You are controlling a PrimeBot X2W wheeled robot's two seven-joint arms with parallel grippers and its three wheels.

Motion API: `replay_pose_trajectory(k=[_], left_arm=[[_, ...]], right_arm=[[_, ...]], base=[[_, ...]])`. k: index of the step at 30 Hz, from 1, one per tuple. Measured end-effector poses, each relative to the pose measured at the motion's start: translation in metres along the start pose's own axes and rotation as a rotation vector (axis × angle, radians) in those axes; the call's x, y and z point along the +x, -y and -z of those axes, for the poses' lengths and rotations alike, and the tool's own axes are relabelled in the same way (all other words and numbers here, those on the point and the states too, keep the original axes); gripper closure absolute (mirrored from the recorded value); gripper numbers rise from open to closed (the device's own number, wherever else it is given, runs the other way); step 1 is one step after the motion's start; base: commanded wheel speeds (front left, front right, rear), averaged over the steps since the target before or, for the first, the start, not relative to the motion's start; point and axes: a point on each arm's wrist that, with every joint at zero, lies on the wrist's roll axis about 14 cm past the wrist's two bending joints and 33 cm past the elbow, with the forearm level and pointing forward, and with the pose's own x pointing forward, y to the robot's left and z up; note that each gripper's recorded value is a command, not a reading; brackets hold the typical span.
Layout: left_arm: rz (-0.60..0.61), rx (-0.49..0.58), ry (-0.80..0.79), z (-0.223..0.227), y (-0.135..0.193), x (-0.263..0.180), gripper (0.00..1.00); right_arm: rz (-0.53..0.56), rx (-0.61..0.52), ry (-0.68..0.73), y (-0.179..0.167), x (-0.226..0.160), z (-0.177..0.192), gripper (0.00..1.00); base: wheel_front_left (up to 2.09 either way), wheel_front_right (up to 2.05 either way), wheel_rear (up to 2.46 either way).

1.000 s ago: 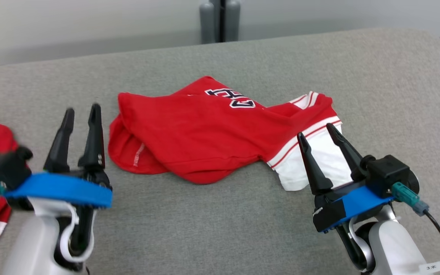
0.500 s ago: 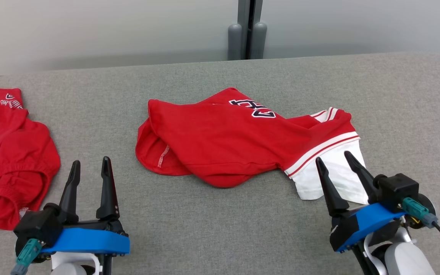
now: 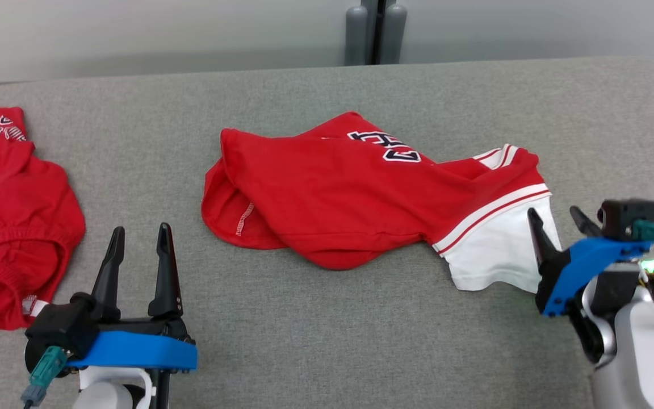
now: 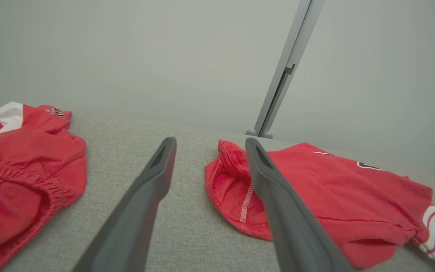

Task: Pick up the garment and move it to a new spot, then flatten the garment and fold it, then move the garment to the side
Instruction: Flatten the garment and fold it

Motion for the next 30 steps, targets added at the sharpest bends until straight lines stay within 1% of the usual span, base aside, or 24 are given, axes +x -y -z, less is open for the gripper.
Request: replay_pose_trajectory(k=[5, 11, 17, 18, 19, 22, 24, 28, 30], left_arm=[[0.004, 0.005, -0.010, 0.004, -0.001, 0.006, 0.00], [0.001, 0.012, -0.019, 0.007, -0.007, 0.011, 0.00], [-0.006, 0.022, -0.029, 0.010, -0.013, 0.015, 0.00], [-0.007, 0.022, -0.033, 0.012, -0.014, 0.015, 0.00], [-0.009, 0.023, -0.038, 0.014, -0.014, 0.015, 0.00], [-0.004, 0.020, -0.043, 0.016, -0.012, 0.016, 0.00], [0.003, 0.017, -0.039, 0.015, -0.010, 0.016, 0.00], [0.017, 0.015, -0.033, 0.013, -0.004, 0.017, 0.00], [0.026, 0.013, -0.029, 0.011, 0.000, 0.016, 0.00]], right_arm=[[0.035, 0.004, -0.087, 0.009, 0.027, 0.009, 0.00], [0.079, 0.026, -0.154, 0.019, 0.057, 0.014, 0.00], [0.073, -0.006, -0.268, 0.012, 0.074, 0.037, 0.00], [0.065, -0.011, -0.275, 0.009, 0.076, 0.037, 0.26], [0.054, -0.021, -0.274, 0.006, 0.078, 0.036, 1.00], [0.037, -0.019, -0.245, 0.001, 0.079, 0.031, 1.00], [0.048, -0.003, -0.204, 0.007, 0.076, 0.023, 1.00], [0.146, -0.008, -0.099, 0.053, 0.062, -0.004, 1.00], [0.196, -0.009, -0.069, 0.074, 0.051, -0.012, 1.00]], base=[[0.00, 0.00, 0.00], [0.00, 0.00, 0.00], [0.00, 0.00, 0.00], [0.00, 0.00, 0.00], [0.00, 0.00, 0.00], [0.00, 0.00, 0.00], [0.00, 0.00, 0.00], [0.00, 0.00, 0.00], [0.00, 0.00, 0.00]])
